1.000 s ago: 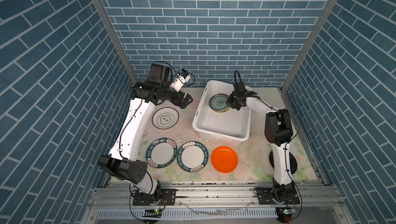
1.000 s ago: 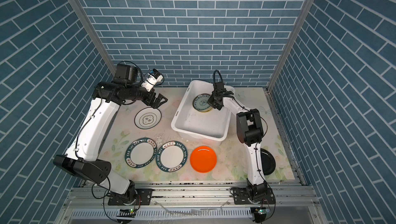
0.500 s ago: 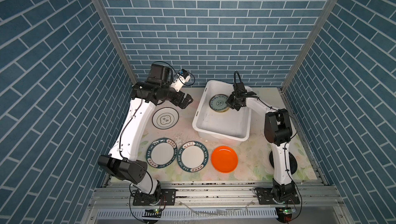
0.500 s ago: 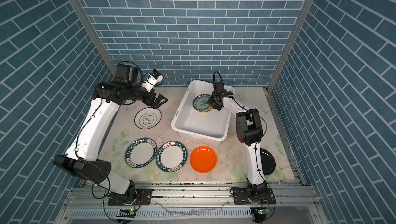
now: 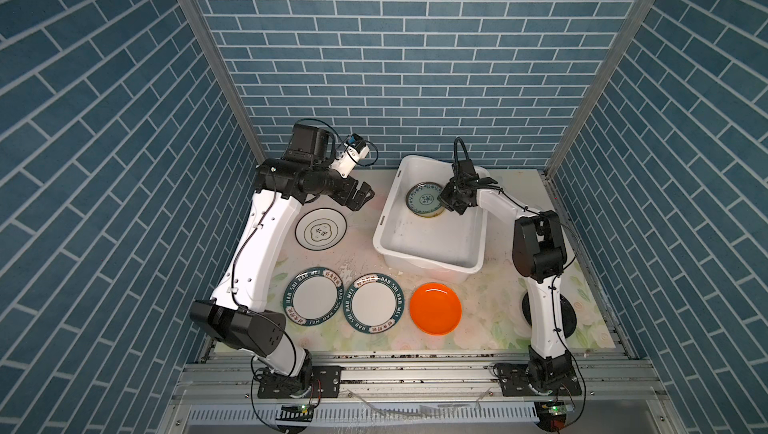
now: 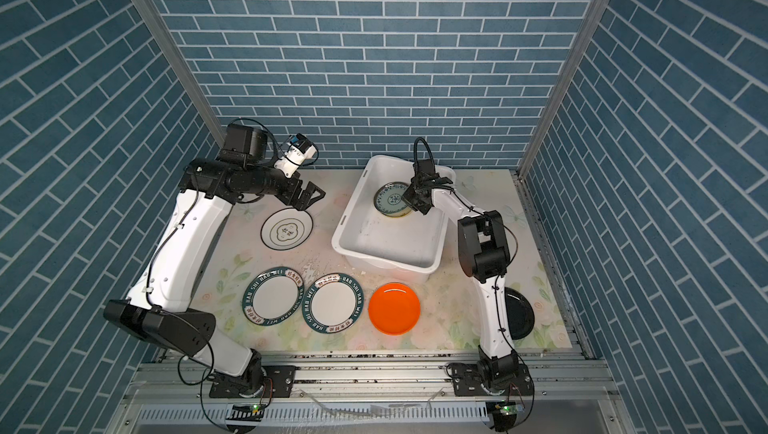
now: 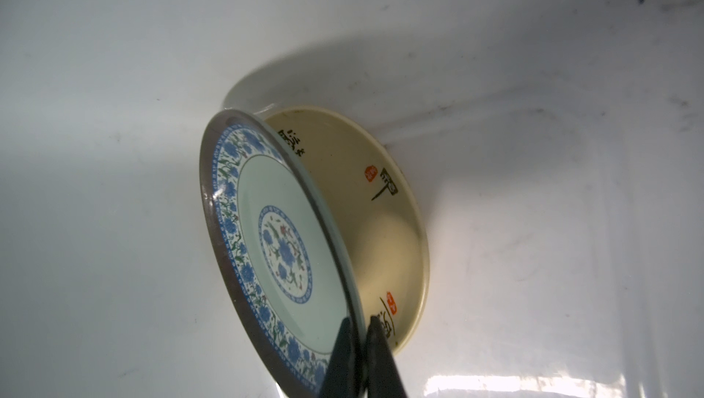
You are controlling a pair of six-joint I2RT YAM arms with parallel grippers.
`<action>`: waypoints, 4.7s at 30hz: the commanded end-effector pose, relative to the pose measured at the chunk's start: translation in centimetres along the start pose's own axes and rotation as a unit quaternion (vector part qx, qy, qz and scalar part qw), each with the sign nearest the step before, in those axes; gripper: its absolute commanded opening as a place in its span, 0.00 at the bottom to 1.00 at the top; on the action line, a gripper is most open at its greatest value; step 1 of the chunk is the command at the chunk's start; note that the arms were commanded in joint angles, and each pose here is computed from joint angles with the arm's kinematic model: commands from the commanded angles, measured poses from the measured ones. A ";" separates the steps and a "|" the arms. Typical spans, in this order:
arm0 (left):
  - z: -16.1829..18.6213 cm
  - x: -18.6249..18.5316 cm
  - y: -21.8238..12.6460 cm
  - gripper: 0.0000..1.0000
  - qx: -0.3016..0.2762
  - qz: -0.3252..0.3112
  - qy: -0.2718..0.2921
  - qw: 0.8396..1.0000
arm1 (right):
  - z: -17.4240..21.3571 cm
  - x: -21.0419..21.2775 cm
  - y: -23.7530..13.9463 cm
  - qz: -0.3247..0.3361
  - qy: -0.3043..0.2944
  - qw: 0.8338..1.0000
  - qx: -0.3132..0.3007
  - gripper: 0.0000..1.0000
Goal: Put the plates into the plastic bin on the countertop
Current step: 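Lower the blue-and-white plate onto the cream plate in the bin, then open the right gripper and raise it out of the bin, then move the right gripper toward the black plate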
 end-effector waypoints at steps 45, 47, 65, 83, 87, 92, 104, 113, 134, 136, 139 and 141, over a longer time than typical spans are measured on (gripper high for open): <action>-0.2 -0.3 -0.3 1.00 -0.008 0.003 0.003 1.000 | -0.5 -2.1 2.8 0.025 0.040 0.999 0.021 0.17; -0.2 -0.3 -0.3 1.00 -0.008 0.004 0.003 1.000 | -0.5 -2.0 2.6 0.025 0.039 0.999 0.021 0.19; -0.2 -0.4 -0.6 0.99 -0.012 0.003 0.004 1.000 | -1.1 1.0 -3.2 -0.003 -0.012 1.000 -0.020 0.27; -0.1 -0.5 -1.1 1.00 -0.003 -0.003 0.020 1.000 | -0.3 2.9 -16.3 -0.035 -0.097 0.988 -0.114 0.33; -0.1 -0.5 -1.2 1.00 -0.001 -0.006 0.026 1.000 | 0.5 -0.5 -20.1 0.022 -0.093 0.984 -0.147 0.36; -0.1 -0.6 -1.2 1.00 0.001 -0.004 0.030 1.000 | 1.0 -6.9 -23.0 0.098 -0.023 0.982 -0.160 0.43; -0.1 -0.9 -1.2 1.00 -0.004 0.011 0.027 1.000 | 4.1 -21.0 -26.3 0.181 0.158 0.951 -0.193 0.45; 0.3 -1.2 -0.8 1.00 -0.003 0.021 0.028 0.999 | 6.3 -27.0 -23.9 0.181 0.259 0.936 -0.155 0.51; 1.5 -1.6 -0.8 1.00 0.013 0.011 0.028 0.999 | 5.2 -29.5 -18.9 0.191 0.283 0.934 -0.109 0.54; 1.6 -1.6 -0.8 1.00 0.016 0.009 0.027 0.999 | 5.0 -29.6 -18.5 0.196 0.282 0.933 -0.106 0.54; 1.9 -1.8 -0.8 1.00 0.020 0.009 0.026 0.999 | 4.8 -29.9 -17.8 0.199 0.285 0.933 -0.098 0.54; 2.0 -1.8 -0.9 1.00 0.022 0.007 0.026 0.999 | 4.7 -30.1 -17.3 0.200 0.287 0.932 -0.093 0.54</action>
Point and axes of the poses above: each gripper's point midway between its finger pads, its own y axis out along the fingers, its own x axis along the line the jaws close on, z = x × y, the point moved 9 cm from there along -y, back along the fingers, and after that the axes turned 13 degrees about y, right-handed, at the moved point
